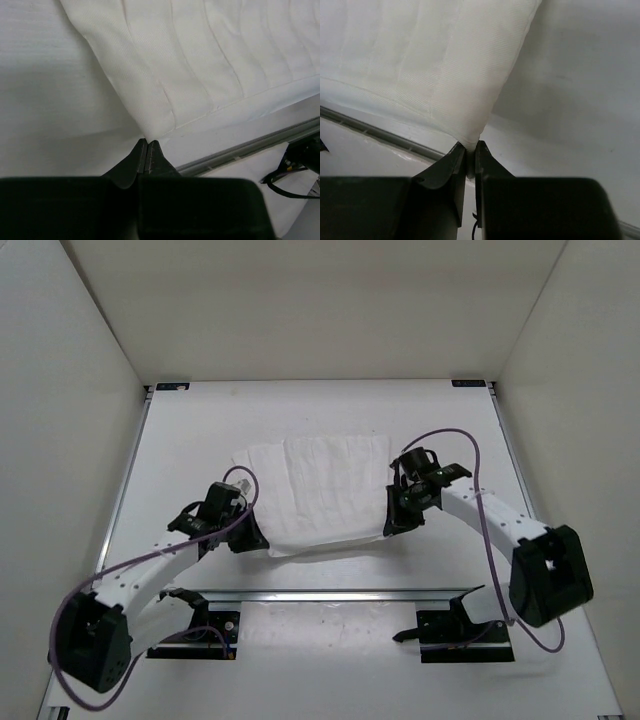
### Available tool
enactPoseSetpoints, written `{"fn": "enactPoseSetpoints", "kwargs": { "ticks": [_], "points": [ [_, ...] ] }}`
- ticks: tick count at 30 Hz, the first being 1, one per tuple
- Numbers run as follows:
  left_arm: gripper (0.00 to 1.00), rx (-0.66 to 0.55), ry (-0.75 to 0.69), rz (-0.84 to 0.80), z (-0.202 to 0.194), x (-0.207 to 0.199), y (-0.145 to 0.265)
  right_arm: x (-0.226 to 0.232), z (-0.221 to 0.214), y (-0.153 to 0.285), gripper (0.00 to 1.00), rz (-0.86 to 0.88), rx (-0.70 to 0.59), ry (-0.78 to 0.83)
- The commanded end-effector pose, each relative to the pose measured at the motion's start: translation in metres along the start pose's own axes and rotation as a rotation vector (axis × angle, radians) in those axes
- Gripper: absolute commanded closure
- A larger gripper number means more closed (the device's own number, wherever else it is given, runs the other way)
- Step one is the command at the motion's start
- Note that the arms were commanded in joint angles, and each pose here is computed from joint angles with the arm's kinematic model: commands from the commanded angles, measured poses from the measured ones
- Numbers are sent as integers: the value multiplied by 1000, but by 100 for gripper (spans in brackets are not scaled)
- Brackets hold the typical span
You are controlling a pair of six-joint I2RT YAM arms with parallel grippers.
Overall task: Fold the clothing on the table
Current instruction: Fold the skirt
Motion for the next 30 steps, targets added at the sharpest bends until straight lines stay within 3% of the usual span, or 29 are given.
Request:
{"fn": "enactPoseSetpoints", "kwargs": {
  "ticks": [1, 14, 18, 23, 30],
  "points": [
    [100, -19, -23, 61, 0, 3, 31, -12, -24, 20, 100, -98, -29, -25],
    [100, -68, 33, -40, -41, -4, 73, -21, -113, 57, 100, 83, 2, 16],
    [100, -109, 49, -140, -33, -24, 90, -16, -122, 81, 100, 172, 9, 34],
    [100, -175, 67, -182, 13, -38, 98, -4, -81, 103, 100, 256, -61, 42],
    [100, -316, 182, -219, 99, -26, 78, 19, 12, 90, 100, 289, -85, 25]
  ]
}}
Point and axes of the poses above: each gripper's point midway between its finger pads, its own y axis back along the fingers, its own x axis along the line the jaws close on, z = x × y, the point moved 3 cm from there along y, back along the fingers, and after that the axes turned 14 degrees about -y, right-handed, at the moved point
